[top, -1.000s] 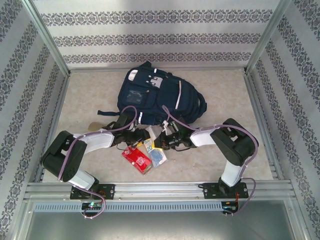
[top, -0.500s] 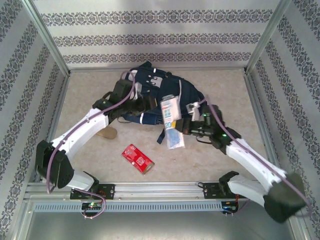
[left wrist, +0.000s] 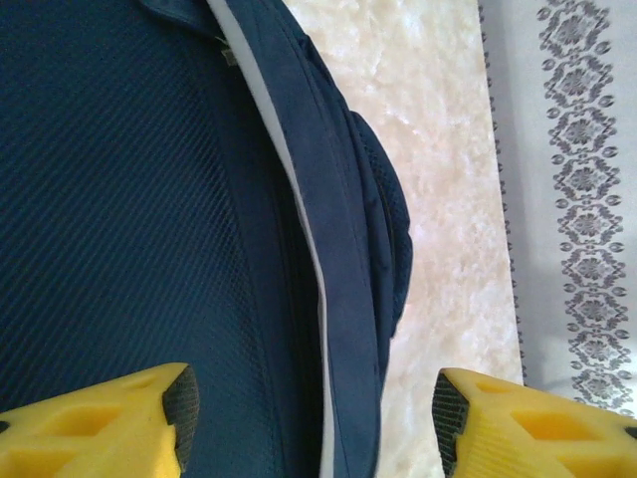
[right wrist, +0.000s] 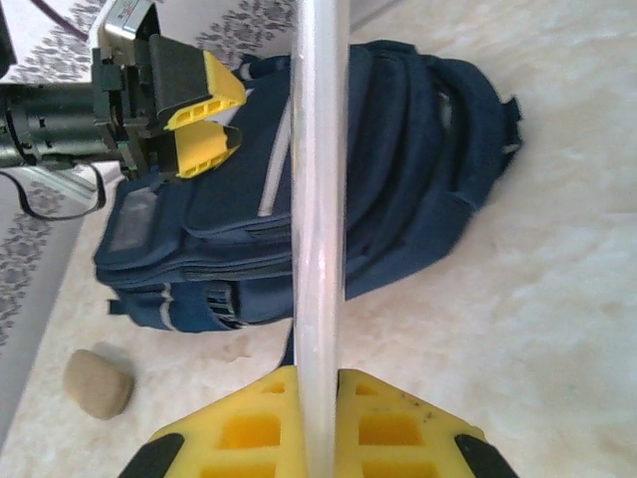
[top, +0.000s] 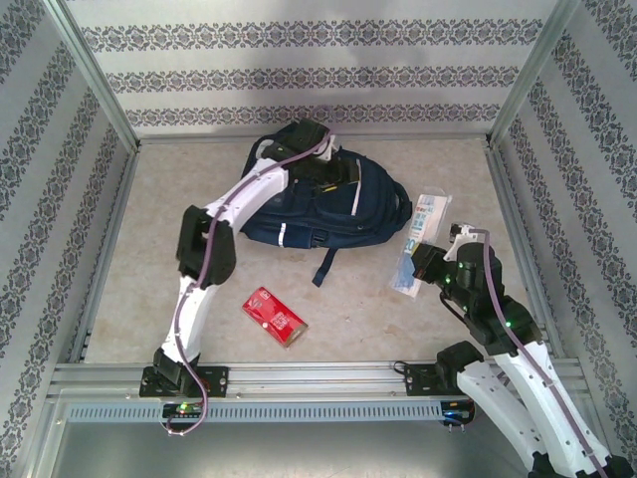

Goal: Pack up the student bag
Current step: Pick up the student bag from the top-center of the table.

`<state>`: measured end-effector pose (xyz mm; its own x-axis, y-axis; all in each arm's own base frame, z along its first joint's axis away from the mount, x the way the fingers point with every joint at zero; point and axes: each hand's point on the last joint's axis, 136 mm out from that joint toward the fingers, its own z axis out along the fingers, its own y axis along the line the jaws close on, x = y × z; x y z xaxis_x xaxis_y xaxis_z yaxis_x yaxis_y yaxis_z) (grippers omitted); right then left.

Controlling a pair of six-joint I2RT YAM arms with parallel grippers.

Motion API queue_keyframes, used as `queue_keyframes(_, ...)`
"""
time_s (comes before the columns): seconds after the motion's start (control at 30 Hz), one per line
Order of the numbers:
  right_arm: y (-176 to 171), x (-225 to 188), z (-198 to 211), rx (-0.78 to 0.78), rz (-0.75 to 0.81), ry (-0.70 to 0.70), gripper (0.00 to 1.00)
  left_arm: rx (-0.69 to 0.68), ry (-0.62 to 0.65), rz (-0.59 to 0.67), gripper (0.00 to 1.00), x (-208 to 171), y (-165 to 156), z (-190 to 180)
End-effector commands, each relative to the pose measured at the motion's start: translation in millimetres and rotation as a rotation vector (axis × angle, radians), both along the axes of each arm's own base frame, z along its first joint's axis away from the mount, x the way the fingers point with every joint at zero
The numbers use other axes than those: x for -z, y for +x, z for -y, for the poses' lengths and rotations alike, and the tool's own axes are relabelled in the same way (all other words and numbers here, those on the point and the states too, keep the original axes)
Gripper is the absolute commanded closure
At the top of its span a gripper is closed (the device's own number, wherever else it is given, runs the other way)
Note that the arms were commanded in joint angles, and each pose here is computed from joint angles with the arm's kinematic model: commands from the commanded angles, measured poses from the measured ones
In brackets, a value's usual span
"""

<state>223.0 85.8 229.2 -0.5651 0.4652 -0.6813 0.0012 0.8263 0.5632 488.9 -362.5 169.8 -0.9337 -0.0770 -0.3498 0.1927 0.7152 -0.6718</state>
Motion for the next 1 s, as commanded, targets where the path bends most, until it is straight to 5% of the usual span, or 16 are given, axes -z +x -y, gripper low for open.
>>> queue_keyframes(0.0, -2, 9, 16, 0.052, -0.01, -0.066, 1.0, 0.077, -0.018, -0.013, 0.36, -2, -6, 18)
queue_keyframes(0.37, -7, 66, 6, 0.006, -0.104, -0.04, 1.0, 0.156, -0.132, -0.051, 0.53, 26, 1, 62)
queue_keyframes(0.67, -6, 75, 3, -0.006, -0.104, -0.02, 1.0, 0.074, 0.028, -0.099, 0.65, 75, 6, 47)
queue_keyframes(0.97, -1, 73, 2, 0.015, -0.091, 0.025, 1.0, -0.012, 0.172, -0.09, 1.0, 89, 14, 22)
